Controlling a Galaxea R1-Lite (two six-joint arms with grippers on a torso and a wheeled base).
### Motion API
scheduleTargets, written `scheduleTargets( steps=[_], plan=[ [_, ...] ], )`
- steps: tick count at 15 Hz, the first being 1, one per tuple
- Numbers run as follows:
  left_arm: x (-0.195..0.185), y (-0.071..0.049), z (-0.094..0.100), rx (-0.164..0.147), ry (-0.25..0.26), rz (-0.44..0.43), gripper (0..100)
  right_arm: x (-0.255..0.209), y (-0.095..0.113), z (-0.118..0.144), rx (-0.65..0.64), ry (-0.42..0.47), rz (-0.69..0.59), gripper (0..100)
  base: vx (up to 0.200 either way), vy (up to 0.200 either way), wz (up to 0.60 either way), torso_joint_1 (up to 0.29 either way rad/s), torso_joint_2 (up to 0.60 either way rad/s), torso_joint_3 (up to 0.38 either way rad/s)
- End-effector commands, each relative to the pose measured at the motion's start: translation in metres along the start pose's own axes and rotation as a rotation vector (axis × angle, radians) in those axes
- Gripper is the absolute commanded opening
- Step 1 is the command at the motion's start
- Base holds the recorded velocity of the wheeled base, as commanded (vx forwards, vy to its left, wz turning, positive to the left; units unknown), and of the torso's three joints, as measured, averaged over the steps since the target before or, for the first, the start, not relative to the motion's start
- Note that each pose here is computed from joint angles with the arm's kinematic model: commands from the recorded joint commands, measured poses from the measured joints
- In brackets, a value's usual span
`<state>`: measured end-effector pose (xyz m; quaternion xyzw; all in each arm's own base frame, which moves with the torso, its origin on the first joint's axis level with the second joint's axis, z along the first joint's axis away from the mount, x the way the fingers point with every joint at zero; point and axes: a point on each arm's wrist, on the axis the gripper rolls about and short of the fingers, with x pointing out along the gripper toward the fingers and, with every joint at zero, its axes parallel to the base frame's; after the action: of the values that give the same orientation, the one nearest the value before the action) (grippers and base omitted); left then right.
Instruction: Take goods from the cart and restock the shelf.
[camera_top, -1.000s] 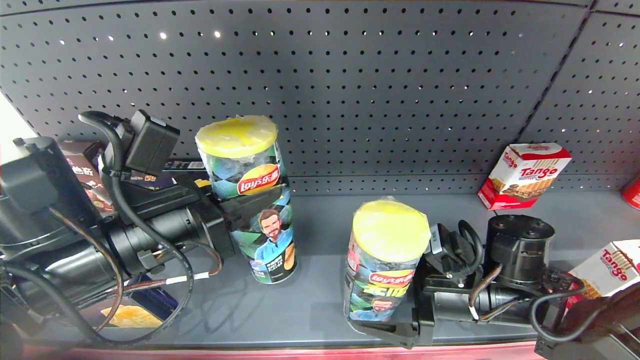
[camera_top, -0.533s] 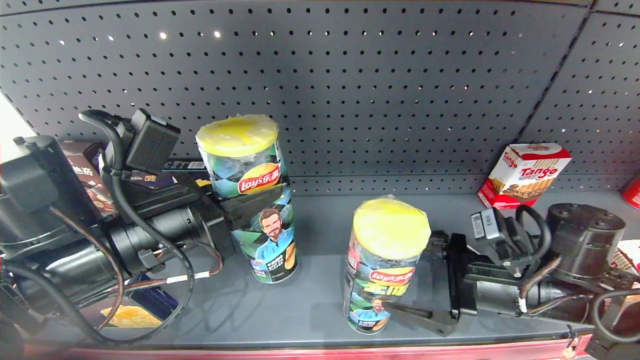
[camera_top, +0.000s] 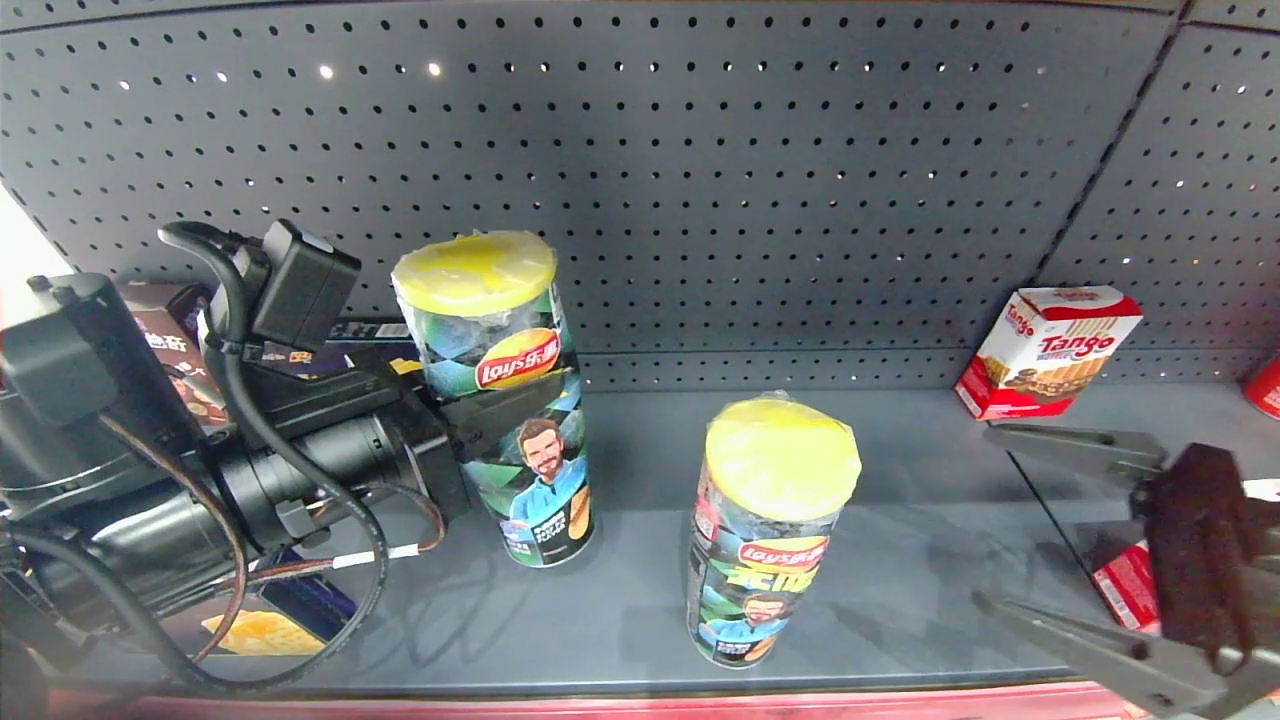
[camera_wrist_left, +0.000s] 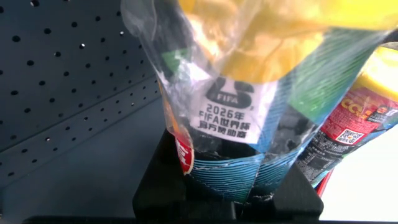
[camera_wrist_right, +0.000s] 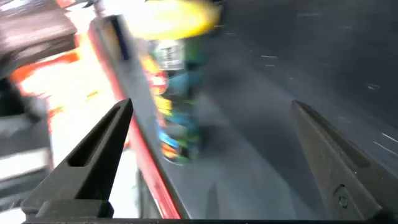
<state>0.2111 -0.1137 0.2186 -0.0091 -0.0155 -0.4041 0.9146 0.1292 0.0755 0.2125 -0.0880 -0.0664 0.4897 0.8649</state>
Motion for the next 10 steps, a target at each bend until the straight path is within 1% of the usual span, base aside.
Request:
scheduleTargets(
  steps=[1, 2, 3, 4, 5, 6, 7, 8, 9, 10],
  plan=[
    [0.001, 0.0, 0.001, 0.002, -0.006, -0.001, 0, -0.071, 0.026, 0.018, -0.031, -0.062, -0.306, 100, 0.0, 0.0, 0.0, 0.0, 0.0, 0.0],
    [0.001, 0.0, 0.001, 0.003, -0.004, -0.001, 0, -0.086, 0.037, 0.011, -0.023, -0.046, -0.393, 100, 0.0, 0.0, 0.0, 0.0, 0.0, 0.0],
    [0.003, 0.0, -0.001, 0.002, 0.003, -0.004, 0, -0.099, 0.051, -0.003, 0.013, -0.031, -0.451, 100, 0.0, 0.0, 0.0, 0.0, 0.0, 0.0],
    [0.005, 0.0, -0.002, 0.002, 0.006, -0.007, 0, -0.11, 0.065, -0.018, 0.038, -0.021, -0.488, 100, 0.0, 0.0, 0.0, 0.0, 0.0, 0.0],
    [0.005, -0.001, -0.001, 0.003, 0.001, -0.01, 0, -0.118, 0.077, -0.036, 0.059, 0.01, -0.528, 100, 0.0, 0.0, 0.0, 0.0, 0.0, 0.0],
    [0.005, -0.001, -0.001, 0.005, 0.001, -0.01, 0, -0.119, 0.079, -0.04, 0.063, 0.018, -0.534, 100, 0.0, 0.0, 0.0, 0.0, 0.0, 0.0],
    [0.005, -0.001, -0.002, 0.015, 0.006, -0.012, 0, -0.131, 0.098, -0.074, 0.124, 0.075, -0.616, 100, 0.0, 0.0, 0.0, 0.0, 0.0, 0.0],
    [0.005, -0.001, -0.002, 0.015, 0.006, -0.012, 0, -0.134, 0.102, -0.08, 0.136, 0.076, -0.63, 100, 0.0, 0.0, 0.0, 0.0, 0.0, 0.0],
    [0.006, -0.001, -0.003, 0.014, 0.008, -0.012, 0, -0.139, 0.112, -0.098, 0.16, 0.111, -0.685, 100, 0.0, 0.0, 0.0, 0.0, 0.0, 0.0],
    [0.006, 0.0, -0.003, 0.013, 0.011, -0.01, 0, -0.14, 0.113, -0.101, 0.172, 0.132, -0.715, 100, 0.0, 0.0, 0.0, 0.0, 0.0, 0.0]
  ],
)
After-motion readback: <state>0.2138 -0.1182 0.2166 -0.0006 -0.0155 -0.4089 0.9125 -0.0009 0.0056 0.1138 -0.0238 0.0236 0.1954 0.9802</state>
